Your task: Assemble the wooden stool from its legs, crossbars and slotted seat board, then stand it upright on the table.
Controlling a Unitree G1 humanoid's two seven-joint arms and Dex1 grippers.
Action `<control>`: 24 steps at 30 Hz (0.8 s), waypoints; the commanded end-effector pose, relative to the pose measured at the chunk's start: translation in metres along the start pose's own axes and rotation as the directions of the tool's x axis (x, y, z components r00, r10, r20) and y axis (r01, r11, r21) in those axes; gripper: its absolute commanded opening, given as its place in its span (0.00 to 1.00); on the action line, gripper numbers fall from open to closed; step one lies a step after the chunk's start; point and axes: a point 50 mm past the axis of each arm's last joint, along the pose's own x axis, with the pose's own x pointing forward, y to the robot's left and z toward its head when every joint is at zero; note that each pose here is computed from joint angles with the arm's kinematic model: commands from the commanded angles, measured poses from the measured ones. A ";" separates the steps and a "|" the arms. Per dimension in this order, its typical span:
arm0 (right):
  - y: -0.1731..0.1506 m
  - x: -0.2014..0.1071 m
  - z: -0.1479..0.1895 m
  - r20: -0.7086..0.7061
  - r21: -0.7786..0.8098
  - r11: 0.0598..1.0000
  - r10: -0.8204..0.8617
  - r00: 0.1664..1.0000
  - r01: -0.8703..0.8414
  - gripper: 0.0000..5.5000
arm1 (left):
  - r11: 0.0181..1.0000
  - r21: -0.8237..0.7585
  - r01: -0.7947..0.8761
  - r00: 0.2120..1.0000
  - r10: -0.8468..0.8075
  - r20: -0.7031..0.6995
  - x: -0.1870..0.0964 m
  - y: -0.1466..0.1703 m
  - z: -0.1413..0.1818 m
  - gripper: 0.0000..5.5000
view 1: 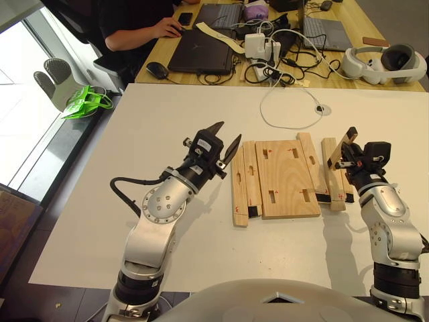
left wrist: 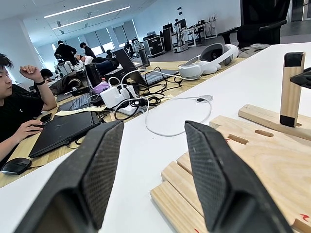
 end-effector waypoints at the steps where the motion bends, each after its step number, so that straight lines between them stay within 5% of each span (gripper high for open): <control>1: -0.004 0.000 0.005 0.008 -0.011 1.000 -0.014 1.000 0.014 0.07 | 1.000 -0.021 -0.014 1.000 0.013 -0.009 -0.001 0.000 -0.002 0.42; 11: -0.011 -0.006 -0.005 -0.025 -0.002 0.999 -0.041 0.999 0.041 0.07 | 0.857 -0.356 -0.372 0.928 0.338 -0.156 -0.023 0.013 -0.020 0.42; 18: -0.021 -0.012 -0.016 -0.080 0.027 0.996 -0.079 0.994 0.081 0.07 | 0.740 -0.387 -0.550 0.835 0.486 -0.258 -0.047 0.024 -0.031 0.42; 24: -0.014 -0.006 -0.015 -0.082 0.029 0.999 -0.027 0.996 0.029 0.07 | 0.764 -0.361 -0.534 0.845 0.479 -0.237 -0.045 0.025 -0.029 0.42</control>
